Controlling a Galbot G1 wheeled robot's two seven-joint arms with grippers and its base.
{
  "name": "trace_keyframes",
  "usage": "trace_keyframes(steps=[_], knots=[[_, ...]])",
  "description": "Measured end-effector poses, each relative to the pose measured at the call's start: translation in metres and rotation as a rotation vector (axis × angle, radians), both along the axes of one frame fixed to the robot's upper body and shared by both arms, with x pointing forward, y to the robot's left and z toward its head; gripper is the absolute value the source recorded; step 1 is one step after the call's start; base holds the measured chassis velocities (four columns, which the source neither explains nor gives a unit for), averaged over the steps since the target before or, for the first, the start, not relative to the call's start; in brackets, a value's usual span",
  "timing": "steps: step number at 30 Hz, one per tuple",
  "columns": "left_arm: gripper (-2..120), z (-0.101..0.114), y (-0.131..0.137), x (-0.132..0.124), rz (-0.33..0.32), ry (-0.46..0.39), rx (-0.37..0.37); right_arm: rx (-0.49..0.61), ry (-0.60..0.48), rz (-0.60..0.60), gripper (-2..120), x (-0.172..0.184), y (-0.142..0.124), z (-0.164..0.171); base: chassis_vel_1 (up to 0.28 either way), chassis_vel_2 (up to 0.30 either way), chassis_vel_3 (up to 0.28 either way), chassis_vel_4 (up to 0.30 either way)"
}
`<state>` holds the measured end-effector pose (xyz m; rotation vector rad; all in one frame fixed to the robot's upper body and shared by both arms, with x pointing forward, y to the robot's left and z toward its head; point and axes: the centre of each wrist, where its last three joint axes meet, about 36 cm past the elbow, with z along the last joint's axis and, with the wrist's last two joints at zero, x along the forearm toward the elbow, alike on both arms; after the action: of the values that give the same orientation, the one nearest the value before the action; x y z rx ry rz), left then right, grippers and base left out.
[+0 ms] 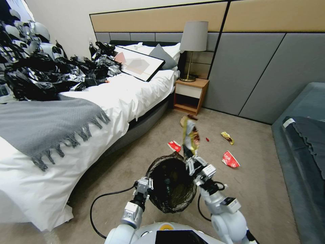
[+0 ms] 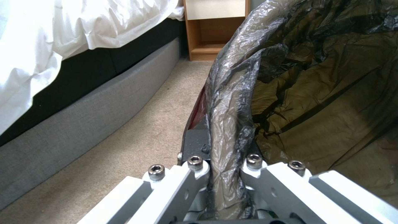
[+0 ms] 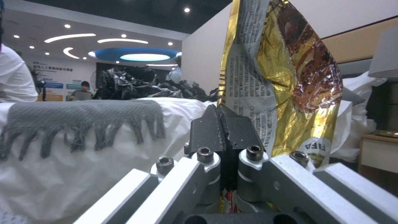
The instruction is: Pick up the trash bin, then pick up the garbage from the floor and place it into the trash bin.
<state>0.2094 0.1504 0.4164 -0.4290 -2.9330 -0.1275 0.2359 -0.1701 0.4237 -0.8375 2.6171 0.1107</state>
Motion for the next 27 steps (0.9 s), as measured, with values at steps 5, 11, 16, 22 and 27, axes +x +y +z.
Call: trace_keyframes(steps=[5,11,16,22,27], knots=[[1,0.0,0.001,0.001,0.003,-0.002,0.001,-0.004,0.021,0.025,0,-0.007,0.009,-0.011,0.0,0.0,0.0,0.0],[1,0.0,0.001,0.002,0.003,-0.003,-0.001,-0.014,0.05,0.04,0,-0.013,0.015,-0.03,0.0,0.0,0.0,0.0],[1,0.0,0.0,0.002,0.0,-0.002,-0.003,-0.021,0.09,0.043,0,-0.018,0.017,-0.049,0.0,0.0,0.0,0.0],[1,0.0,0.002,0.003,0.007,-0.007,-0.001,-0.033,0.117,0.041,0,-0.02,0.016,-0.068,0.0,0.0,0.0,0.0],[1,0.001,0.003,0.004,0.013,-0.011,-0.003,-0.034,0.132,0.041,0,-0.026,0.017,-0.079,0.0,0.0,0.0,0.0]])
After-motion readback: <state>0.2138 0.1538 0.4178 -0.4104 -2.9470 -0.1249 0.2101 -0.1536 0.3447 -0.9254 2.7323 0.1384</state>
